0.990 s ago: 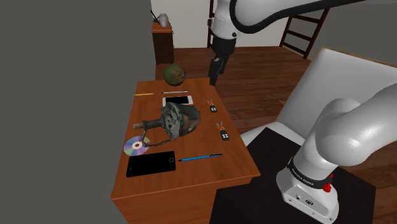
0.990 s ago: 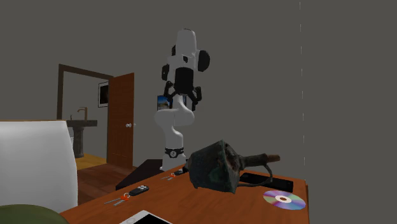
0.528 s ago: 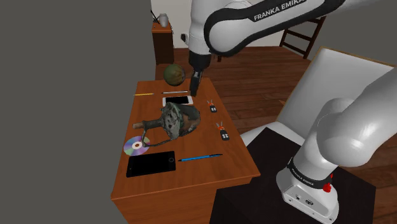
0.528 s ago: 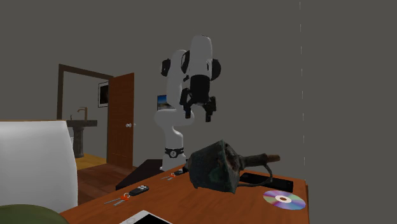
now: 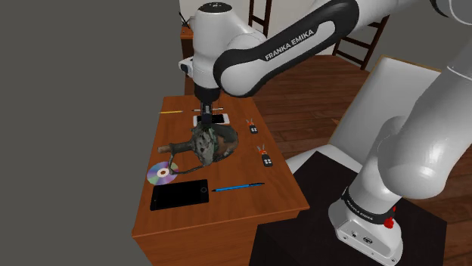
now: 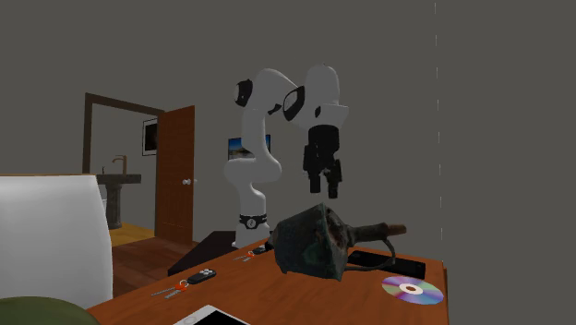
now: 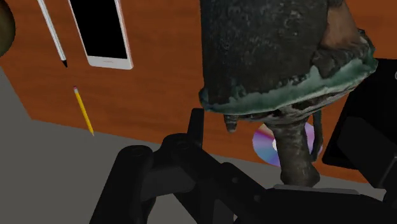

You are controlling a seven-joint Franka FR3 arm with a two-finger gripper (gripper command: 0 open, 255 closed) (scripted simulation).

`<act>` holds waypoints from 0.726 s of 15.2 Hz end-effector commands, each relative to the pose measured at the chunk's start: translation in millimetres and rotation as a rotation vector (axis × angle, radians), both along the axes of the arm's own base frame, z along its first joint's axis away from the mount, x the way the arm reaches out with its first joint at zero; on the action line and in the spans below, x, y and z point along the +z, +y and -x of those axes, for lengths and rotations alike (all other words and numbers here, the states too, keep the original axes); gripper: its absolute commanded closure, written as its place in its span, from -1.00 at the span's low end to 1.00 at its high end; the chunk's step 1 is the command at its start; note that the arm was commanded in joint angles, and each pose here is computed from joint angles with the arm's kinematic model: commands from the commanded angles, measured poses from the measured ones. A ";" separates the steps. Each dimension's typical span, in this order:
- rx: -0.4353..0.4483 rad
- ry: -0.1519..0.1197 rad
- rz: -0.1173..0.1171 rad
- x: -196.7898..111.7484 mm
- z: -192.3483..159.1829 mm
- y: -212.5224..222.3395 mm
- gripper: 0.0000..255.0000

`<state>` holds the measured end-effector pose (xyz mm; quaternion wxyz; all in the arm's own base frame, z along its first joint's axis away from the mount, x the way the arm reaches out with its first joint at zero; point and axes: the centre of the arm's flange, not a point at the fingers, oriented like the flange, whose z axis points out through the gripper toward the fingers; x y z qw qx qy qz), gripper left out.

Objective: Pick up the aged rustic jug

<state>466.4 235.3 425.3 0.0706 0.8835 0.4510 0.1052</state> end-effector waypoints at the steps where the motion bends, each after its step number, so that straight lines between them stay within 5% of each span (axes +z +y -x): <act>1: 0.078 -0.015 0.012 -14.7 -1.8 21.2 -1.00; 5: 0.227 -0.042 0.038 -41.7 -6.4 63.7 -1.00; 11: 0.233 -0.043 0.039 -69.2 -6.4 65.4 -1.00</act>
